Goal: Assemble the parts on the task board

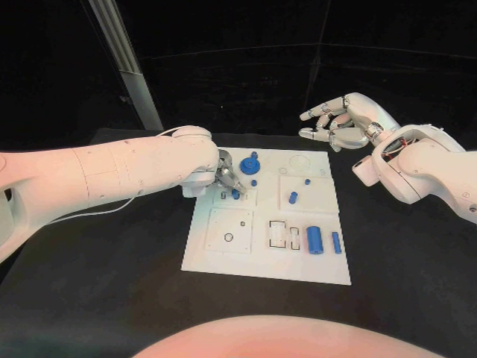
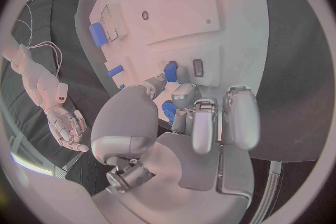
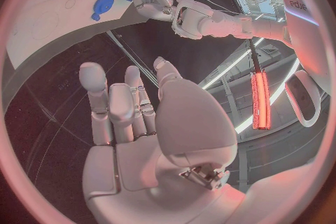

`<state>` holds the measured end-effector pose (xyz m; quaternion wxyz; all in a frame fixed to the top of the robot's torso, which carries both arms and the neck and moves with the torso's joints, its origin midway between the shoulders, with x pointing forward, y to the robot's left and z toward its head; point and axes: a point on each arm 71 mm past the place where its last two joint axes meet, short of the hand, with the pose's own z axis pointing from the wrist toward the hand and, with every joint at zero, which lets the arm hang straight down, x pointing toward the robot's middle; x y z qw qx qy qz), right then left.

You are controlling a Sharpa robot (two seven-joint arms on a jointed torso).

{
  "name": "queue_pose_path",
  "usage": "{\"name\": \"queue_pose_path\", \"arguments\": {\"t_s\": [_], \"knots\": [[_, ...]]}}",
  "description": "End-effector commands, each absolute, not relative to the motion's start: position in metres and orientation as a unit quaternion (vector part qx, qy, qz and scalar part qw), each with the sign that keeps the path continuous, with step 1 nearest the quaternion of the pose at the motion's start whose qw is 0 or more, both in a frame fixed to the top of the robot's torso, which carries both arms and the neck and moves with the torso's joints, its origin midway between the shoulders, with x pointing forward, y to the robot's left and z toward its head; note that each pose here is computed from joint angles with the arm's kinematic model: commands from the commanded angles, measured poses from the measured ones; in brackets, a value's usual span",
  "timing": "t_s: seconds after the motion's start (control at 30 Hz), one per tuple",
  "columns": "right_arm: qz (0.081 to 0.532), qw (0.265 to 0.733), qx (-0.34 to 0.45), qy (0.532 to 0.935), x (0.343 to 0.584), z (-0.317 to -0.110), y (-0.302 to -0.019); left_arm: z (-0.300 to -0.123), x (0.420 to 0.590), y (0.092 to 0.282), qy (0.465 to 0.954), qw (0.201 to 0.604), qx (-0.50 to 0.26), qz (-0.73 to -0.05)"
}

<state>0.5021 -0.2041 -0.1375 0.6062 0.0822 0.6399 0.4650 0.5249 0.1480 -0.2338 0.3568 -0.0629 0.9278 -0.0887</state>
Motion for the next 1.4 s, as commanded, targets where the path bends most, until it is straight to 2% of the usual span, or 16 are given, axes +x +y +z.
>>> {"name": "queue_pose_path", "arguments": {"t_s": [0.03, 0.87, 0.97, 1.2, 1.4], "knots": [[0.468, 0.605, 0.08, 0.639, 0.502, -0.136, -0.203, -0.233, 0.525, 0.15, 0.929, 0.356, -0.06, -0.084], [0.468, 0.604, 0.081, 0.64, 0.503, -0.137, -0.203, -0.228, 0.521, 0.156, 0.92, 0.372, -0.072, -0.102], [0.467, 0.605, 0.081, 0.64, 0.504, -0.137, -0.203, -0.217, 0.525, 0.159, 0.914, 0.381, -0.081, -0.114], [0.464, 0.606, 0.082, 0.641, 0.505, -0.137, -0.204, -0.175, 0.544, 0.172, 0.914, 0.374, -0.093, -0.129], [0.465, 0.605, 0.082, 0.641, 0.506, -0.138, -0.203, -0.158, 0.563, 0.18, 0.921, 0.364, -0.091, -0.11]]}}
